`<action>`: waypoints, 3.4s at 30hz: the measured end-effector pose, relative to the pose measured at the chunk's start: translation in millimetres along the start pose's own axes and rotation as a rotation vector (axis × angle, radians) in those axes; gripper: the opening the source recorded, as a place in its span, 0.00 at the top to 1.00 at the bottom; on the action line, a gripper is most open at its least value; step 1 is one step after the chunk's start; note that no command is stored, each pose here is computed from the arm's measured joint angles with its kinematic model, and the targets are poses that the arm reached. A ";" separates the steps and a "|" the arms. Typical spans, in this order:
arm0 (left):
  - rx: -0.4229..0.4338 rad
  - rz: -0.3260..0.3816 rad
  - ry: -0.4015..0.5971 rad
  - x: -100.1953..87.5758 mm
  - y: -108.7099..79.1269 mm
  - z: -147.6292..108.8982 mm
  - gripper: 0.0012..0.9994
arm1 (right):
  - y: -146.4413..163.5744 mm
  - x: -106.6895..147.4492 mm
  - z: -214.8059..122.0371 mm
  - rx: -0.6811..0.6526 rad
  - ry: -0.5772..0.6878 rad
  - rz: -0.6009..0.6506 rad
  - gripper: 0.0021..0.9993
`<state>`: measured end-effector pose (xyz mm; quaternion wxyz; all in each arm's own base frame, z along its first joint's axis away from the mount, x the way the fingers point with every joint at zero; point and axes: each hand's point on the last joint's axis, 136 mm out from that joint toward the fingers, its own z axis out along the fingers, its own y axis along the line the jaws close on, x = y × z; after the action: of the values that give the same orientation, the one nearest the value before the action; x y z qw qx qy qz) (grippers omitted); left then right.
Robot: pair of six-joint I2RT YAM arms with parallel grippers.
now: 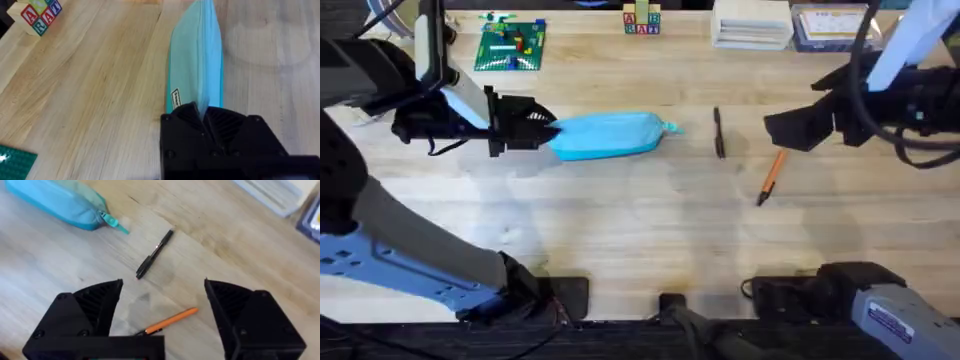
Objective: Unzip the bag, pick up the pens from the table one at a time and place them inside, then zip the bag closed.
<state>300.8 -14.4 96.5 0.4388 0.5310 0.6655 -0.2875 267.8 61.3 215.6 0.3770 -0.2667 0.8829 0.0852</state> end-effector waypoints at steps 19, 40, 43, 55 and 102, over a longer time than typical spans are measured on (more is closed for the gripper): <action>0.000 0.000 0.000 0.0 0.0 0.0 0.96 | 41.3 -8.9 27.5 -0.332 -0.107 -0.405 0.00; 0.000 0.000 0.000 0.0 0.0 0.0 0.96 | 50.5 -24.7 84.6 -0.465 -0.193 -0.502 0.02; 0.000 0.000 0.000 0.0 0.0 0.0 0.96 | 53.8 -23.2 94.1 -0.483 -0.187 -0.506 0.04; 0.000 0.000 0.000 0.0 0.0 0.0 0.96 | 76.0 -13.8 124.8 -0.569 -0.154 -0.528 0.06; 0.001 -0.001 0.000 -0.1 -0.2 0.0 0.96 | 107.1 12.2 196.2 -0.676 -0.104 -0.535 0.13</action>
<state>300.6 -14.5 96.6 0.4385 0.5306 0.6657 -0.2881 325.2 215.6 63.9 0.3214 -0.5901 0.6848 0.2821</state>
